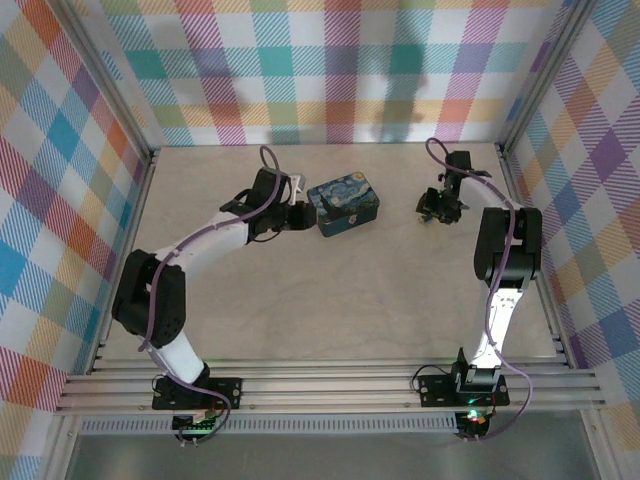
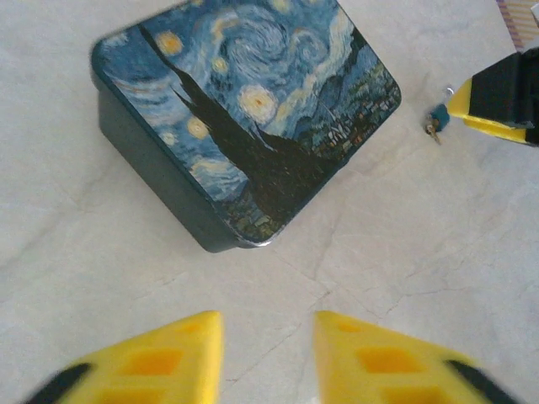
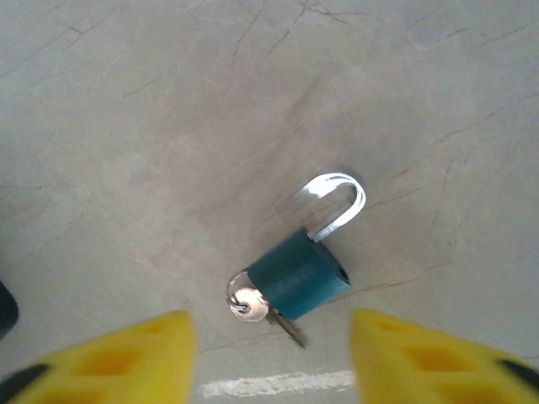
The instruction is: Unlock the padlock with the key
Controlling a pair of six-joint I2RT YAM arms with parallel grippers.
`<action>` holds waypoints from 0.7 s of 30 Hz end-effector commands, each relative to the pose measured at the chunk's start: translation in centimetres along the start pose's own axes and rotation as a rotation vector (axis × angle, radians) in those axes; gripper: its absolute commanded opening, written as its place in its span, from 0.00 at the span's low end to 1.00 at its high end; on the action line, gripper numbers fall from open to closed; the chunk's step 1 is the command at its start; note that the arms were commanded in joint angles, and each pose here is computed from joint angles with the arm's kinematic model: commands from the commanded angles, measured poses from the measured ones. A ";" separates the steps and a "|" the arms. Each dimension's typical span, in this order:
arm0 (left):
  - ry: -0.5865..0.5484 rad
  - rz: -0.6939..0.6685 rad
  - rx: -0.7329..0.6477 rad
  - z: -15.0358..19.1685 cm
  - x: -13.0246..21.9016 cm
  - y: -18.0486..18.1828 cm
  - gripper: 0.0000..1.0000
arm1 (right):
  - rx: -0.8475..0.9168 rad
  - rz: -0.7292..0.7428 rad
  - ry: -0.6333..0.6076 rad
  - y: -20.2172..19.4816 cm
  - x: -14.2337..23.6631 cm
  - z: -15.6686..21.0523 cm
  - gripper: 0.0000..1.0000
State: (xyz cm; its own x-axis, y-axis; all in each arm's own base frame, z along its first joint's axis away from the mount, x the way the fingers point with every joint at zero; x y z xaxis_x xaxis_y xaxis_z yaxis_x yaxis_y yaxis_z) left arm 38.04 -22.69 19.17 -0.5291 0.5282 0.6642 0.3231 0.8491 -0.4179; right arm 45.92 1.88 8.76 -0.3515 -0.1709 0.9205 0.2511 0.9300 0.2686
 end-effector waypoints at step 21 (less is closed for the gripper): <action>-0.605 -0.499 -0.222 0.3 14.6 10.0 1.00 | 0.180 -0.024 -0.618 -1.7 13.1 6.7 1.00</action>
State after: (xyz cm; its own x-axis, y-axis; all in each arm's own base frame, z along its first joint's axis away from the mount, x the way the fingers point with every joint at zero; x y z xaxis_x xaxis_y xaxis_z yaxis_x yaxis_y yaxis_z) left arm 34.00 -7.39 22.84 -0.9013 0.0742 0.4267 0.0548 0.9968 -0.0575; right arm 35.32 0.85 18.67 -0.7460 -0.0780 0.6613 0.1114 0.9645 0.2395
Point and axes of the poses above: each hand's point on the last joint's axis, 136 mm out from that joint toward the fingers, its own x axis back along the fingers, its own y axis along the line the jaws close on, z = x × y, the point moved 4 cm from there along x, back along the fingers
